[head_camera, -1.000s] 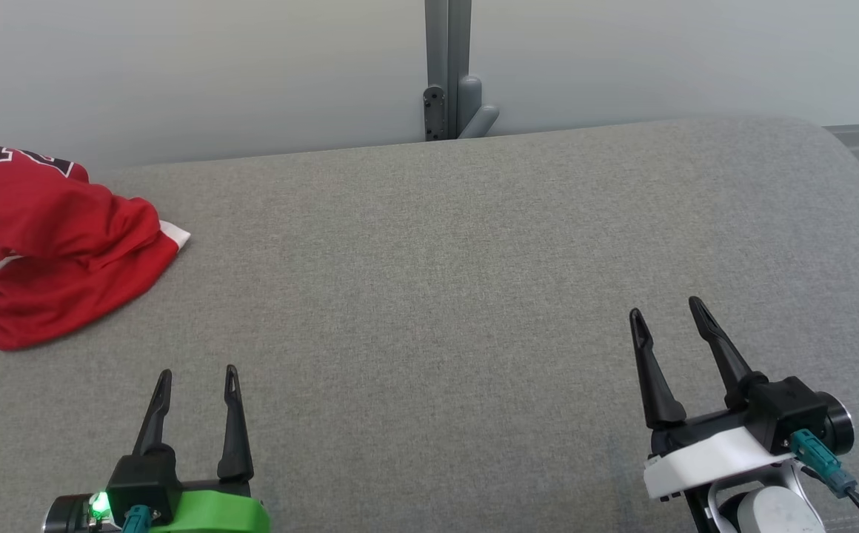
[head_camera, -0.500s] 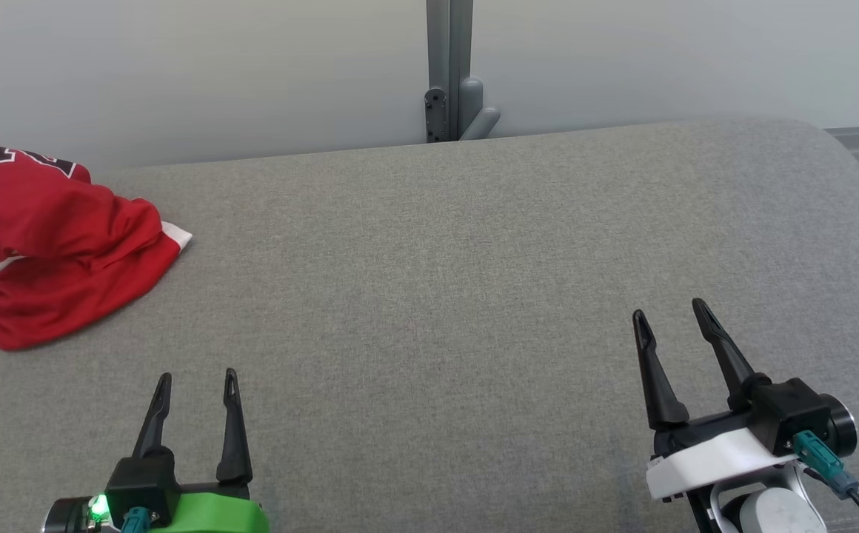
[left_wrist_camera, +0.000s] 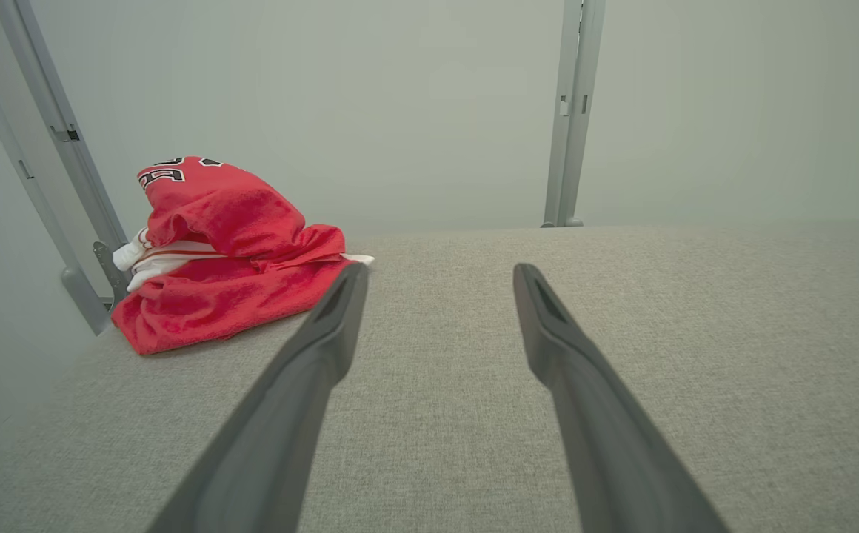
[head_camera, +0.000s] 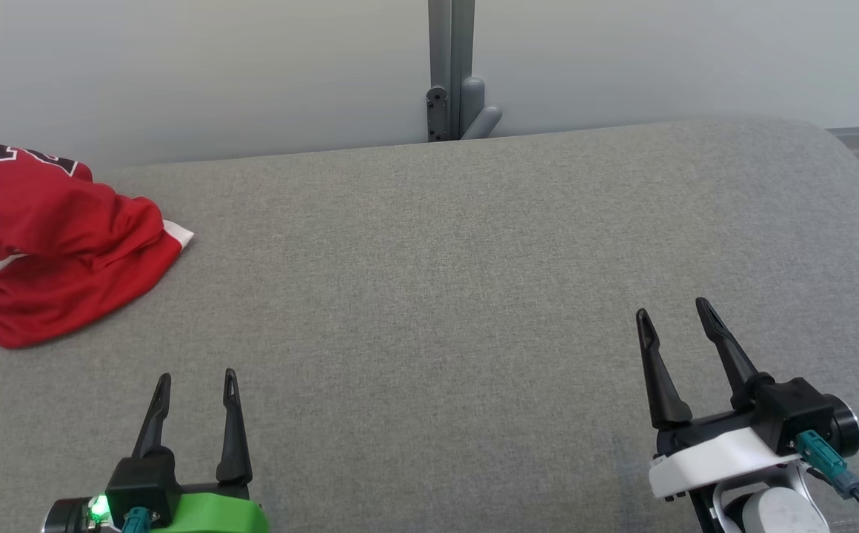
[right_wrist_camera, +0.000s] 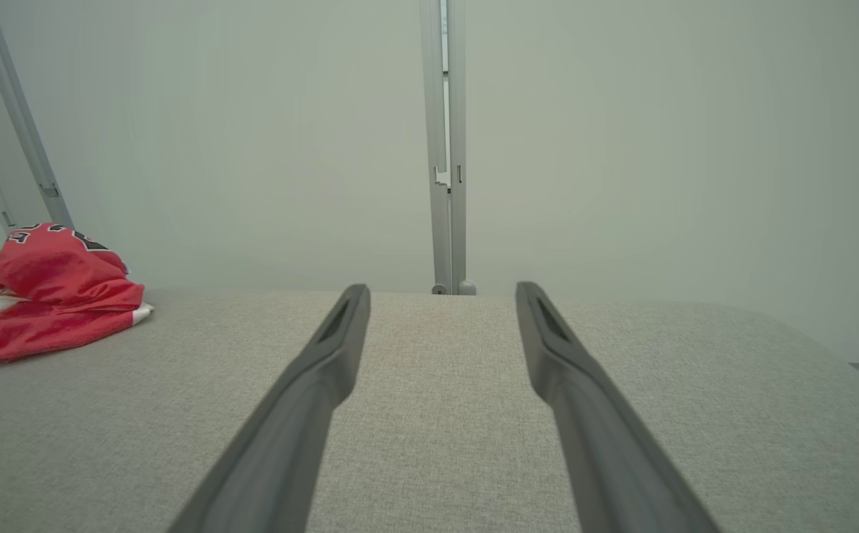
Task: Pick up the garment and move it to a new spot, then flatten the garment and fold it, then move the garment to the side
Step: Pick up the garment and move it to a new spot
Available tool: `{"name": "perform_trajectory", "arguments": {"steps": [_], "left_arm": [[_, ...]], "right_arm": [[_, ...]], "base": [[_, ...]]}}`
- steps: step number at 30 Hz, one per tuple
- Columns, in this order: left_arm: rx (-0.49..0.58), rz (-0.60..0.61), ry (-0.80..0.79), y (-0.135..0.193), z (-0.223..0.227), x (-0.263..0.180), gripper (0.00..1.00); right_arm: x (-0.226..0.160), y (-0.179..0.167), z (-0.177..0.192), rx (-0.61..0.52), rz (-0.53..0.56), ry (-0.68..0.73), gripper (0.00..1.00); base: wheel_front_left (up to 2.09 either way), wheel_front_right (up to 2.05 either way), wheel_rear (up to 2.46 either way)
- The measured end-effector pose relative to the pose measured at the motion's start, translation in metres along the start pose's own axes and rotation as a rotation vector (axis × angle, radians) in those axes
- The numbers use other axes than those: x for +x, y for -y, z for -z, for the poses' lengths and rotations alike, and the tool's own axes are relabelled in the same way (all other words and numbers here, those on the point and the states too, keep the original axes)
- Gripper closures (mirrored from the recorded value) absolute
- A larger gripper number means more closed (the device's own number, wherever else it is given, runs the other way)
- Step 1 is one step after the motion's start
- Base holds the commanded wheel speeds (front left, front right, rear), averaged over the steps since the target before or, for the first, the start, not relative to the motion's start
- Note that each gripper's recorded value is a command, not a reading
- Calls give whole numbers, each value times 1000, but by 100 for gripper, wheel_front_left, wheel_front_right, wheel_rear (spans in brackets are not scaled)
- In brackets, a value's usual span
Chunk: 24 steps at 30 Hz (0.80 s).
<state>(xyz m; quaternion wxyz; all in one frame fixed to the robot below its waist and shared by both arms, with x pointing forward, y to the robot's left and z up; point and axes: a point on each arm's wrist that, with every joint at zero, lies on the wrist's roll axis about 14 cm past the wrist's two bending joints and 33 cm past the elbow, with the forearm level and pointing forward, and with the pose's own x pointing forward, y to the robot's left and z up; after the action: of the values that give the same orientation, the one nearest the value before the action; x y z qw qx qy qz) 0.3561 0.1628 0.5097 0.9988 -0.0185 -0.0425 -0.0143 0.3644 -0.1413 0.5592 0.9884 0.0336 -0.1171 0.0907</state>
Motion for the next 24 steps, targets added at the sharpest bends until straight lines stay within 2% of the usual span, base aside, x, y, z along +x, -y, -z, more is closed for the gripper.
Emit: {"name": "perform_trajectory", "arguments": {"steps": [6, 11, 24], "left_arm": [[2, -21, 0, -6, 0, -4, 0], [6, -65, 9, -19, -4, -12, 0], [44, -336, 32, -97, -15, -76, 0]], "right_arm": [[2, -2, 2, 2, -7, -3, 0], [9, -17, 4, 15, -53, -7, 0], [34, -99, 15, 89, -294, -25, 0]], "base": [[0, 0, 0], [0, 0, 0], [0, 0, 0]]}}
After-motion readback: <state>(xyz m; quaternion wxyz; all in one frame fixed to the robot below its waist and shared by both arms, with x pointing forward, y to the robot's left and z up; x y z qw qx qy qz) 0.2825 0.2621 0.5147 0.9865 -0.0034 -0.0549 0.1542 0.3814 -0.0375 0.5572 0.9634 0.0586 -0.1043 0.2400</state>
